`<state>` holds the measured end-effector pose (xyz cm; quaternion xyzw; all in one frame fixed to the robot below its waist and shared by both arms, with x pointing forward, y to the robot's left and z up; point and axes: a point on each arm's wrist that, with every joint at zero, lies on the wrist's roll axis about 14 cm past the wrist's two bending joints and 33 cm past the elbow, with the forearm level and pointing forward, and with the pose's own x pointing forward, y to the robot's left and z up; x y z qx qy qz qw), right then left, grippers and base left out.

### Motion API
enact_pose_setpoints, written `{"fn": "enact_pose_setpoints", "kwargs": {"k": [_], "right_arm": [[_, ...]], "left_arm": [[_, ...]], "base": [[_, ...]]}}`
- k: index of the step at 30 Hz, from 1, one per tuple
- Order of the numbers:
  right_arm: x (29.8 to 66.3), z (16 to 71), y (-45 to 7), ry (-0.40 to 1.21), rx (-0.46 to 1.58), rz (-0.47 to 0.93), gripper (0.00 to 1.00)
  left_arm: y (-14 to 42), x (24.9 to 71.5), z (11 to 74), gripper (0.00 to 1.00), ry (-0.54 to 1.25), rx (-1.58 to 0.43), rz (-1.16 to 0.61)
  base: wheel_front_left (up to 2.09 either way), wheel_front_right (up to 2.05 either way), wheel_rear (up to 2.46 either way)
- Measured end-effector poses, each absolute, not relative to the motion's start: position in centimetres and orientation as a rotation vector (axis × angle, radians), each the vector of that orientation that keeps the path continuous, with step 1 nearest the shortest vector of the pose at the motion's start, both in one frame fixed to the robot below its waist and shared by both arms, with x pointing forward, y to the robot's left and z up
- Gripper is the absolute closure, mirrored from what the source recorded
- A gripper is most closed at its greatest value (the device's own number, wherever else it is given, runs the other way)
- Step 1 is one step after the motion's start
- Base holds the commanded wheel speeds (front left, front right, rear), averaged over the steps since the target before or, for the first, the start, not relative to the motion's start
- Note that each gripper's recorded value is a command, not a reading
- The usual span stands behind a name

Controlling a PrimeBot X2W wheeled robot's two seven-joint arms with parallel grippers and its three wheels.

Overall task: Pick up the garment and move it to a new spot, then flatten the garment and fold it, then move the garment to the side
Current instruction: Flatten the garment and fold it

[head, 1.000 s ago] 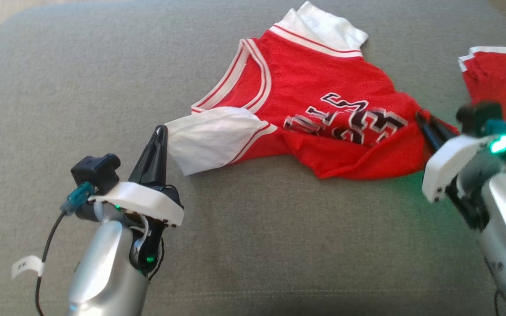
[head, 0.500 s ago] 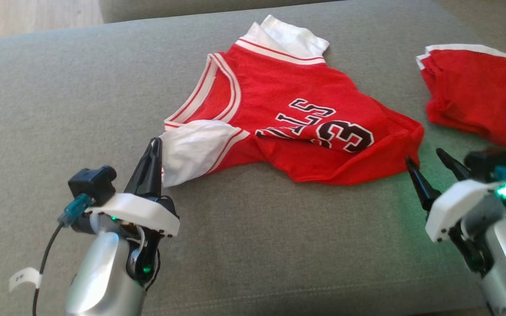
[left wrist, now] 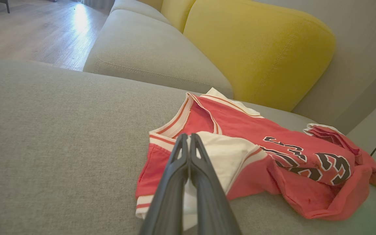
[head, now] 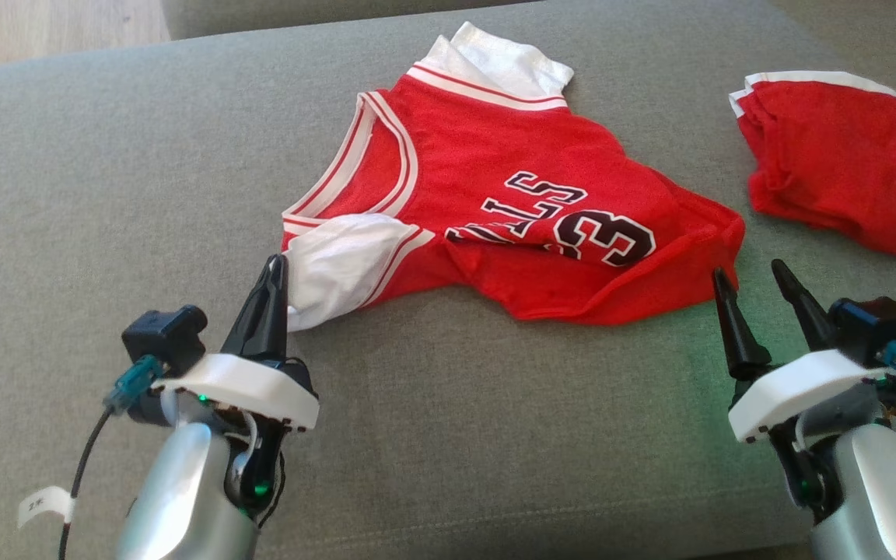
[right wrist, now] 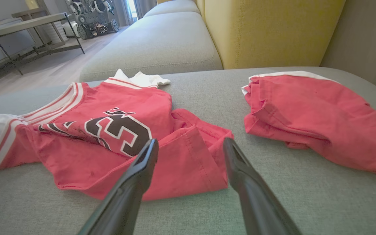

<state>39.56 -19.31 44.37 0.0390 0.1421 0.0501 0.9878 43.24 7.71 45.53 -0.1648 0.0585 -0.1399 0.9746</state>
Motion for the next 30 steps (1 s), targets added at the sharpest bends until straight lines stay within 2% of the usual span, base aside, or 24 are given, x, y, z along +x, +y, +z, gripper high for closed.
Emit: {"fn": "enact_pose_setpoints", "kwargs": {"k": [11,21,22,24,30], "right_arm": [[43.0,43.0,-18.8,0.335,0.062,0.118,0.0],[44.2,40.4,-18.5,0.423,0.058,0.137,0.0],[44.2,40.3,-18.4,0.428,0.063,0.139,0.18],[44.1,39.9,-18.2,0.441,0.068,0.145,1.0],[44.1,40.0,-18.1,0.431,0.067,0.151,1.0]], "left_arm": [[8.7,42.9,44.5,1.0,0.142,-0.332,-0.255],[9.4,43.0,44.0,1.0,0.153,-0.332,-0.237],[9.4,43.0,44.0,1.0,0.154,-0.332,-0.236],[9.5,43.0,43.9,1.0,0.156,-0.332,-0.234],[9.5,43.1,43.9,1.0,0.155,-0.333,-0.233]], "base": [[0.0,0.0,0.0],[0.0,0.0,0.0],[0.0,0.0,0.0],[0.0,0.0,0.0],[0.0,0.0,0.0]]}}
